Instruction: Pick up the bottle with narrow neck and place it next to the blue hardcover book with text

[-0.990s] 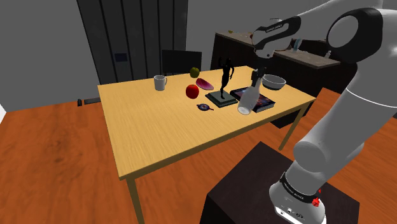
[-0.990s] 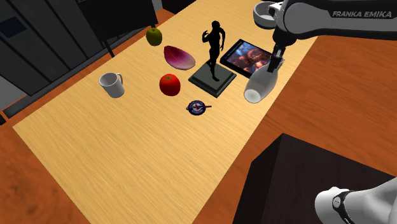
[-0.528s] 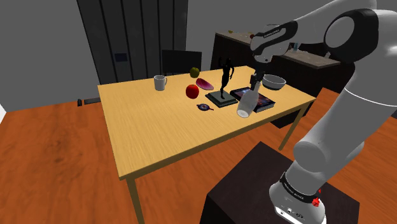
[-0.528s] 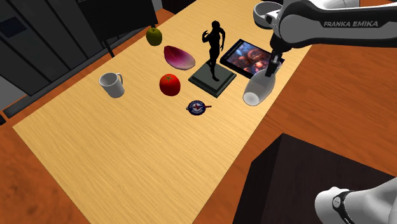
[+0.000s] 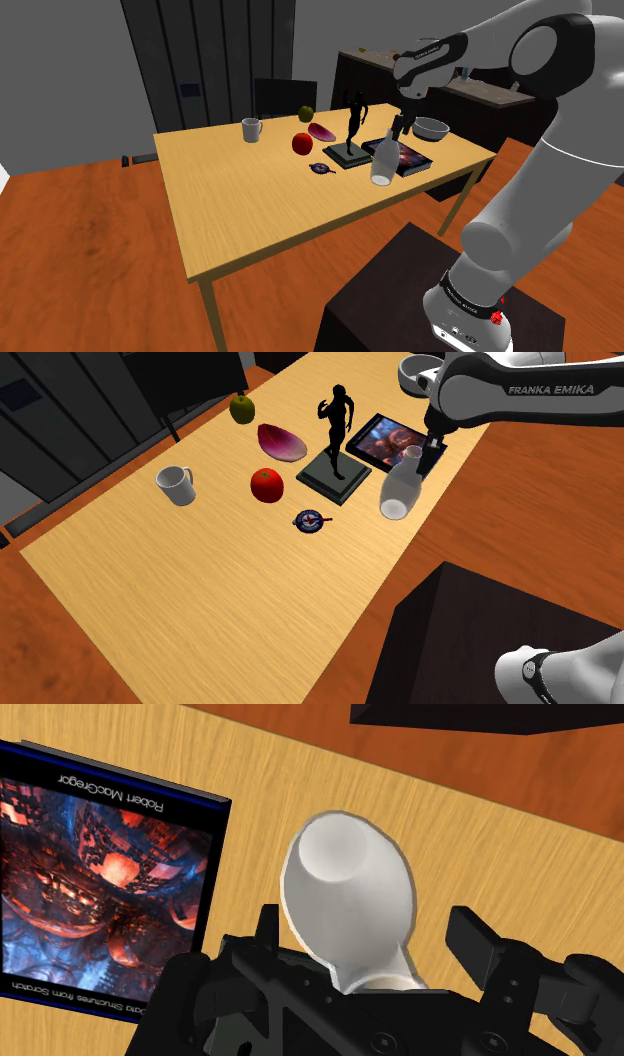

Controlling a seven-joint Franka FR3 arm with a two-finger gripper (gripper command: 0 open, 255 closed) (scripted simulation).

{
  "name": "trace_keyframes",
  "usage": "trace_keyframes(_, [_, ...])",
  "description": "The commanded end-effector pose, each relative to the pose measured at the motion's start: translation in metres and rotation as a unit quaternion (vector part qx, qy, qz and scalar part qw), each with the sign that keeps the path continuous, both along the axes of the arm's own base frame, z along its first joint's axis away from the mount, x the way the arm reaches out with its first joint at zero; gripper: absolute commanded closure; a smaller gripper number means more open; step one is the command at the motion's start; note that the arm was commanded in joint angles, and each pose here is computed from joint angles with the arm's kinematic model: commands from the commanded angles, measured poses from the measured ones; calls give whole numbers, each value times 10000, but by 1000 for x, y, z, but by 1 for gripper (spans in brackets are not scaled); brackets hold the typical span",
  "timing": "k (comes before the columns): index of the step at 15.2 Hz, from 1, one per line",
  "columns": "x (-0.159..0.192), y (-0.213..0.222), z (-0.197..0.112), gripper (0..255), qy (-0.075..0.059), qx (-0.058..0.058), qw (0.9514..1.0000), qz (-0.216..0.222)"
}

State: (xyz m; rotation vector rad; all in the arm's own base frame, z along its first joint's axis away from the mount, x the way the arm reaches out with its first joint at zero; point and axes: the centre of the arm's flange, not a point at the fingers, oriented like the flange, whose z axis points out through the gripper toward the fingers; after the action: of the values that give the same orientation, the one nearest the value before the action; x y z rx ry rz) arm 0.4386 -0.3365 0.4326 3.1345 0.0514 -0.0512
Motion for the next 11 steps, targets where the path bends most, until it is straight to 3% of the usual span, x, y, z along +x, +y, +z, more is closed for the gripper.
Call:
trace_keyframes(1, [0, 0, 0, 0, 0, 0, 10000, 0])
trace_keyframes(2, [0, 0, 0, 0, 0, 0, 10000, 0])
trace_keyframes(6, [2, 0, 50, 0, 0, 0, 10000, 0])
trace_keyframes(11, [2, 0, 50, 0, 0, 0, 10000, 0])
